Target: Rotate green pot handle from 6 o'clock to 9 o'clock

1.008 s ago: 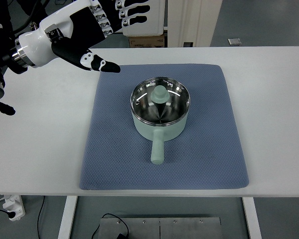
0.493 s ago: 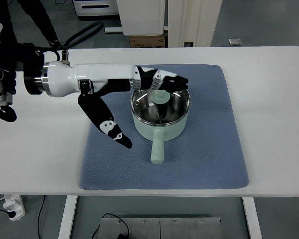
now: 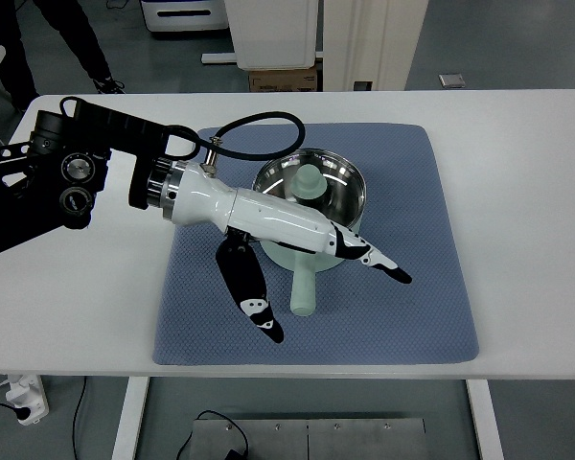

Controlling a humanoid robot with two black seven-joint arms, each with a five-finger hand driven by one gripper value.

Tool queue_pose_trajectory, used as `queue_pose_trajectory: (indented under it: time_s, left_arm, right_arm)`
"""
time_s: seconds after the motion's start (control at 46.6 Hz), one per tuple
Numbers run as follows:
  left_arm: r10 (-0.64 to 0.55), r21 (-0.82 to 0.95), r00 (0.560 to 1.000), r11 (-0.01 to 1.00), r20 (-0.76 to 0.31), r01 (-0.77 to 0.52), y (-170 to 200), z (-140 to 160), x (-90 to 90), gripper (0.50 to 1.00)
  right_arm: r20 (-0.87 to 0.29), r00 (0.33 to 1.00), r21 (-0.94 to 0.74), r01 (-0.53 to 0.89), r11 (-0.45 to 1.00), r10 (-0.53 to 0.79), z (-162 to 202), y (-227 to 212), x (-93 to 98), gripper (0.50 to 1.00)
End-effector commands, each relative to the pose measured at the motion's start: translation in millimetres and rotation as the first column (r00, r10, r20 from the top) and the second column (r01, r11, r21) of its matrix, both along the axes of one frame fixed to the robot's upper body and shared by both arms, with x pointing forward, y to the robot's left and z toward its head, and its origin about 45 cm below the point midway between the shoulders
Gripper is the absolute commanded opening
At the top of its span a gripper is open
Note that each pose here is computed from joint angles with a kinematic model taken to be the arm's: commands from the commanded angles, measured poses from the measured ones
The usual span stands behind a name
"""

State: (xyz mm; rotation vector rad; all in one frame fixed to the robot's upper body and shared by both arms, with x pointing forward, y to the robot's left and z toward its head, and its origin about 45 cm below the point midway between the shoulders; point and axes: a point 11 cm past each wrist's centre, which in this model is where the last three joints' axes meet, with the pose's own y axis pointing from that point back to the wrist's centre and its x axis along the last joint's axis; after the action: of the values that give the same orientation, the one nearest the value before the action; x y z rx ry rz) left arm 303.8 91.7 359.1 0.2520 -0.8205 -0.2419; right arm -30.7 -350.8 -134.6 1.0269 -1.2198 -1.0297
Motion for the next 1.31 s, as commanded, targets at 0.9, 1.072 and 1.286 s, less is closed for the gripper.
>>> queue_pose_trajectory:
  time_s: [0.9, 1.072, 1.286]
  left_arm:
    - [-0.238, 0.356, 0.944, 0.923, 0.227, 0.147, -46, -50, -0.2, 1.000]
    - [-0.284, 0.390, 0.932, 0.903, 0.227, 0.180, -54, -54, -6.6, 1.000]
    - [-0.304, 0.401, 0.920, 0.897, 0.249, 0.187, -57, -48, -6.2, 1.000]
  right_arm:
    - [0.001, 1.000, 0.000, 0.000, 1.000, 0.000, 0, 0, 0.1, 1.000]
    - [0.000, 1.000, 0.000, 0.000, 1.000, 0.000, 0, 0, -0.1, 1.000]
    - [0.000, 1.000, 0.000, 0.000, 1.000, 0.000, 0, 0, -0.1, 1.000]
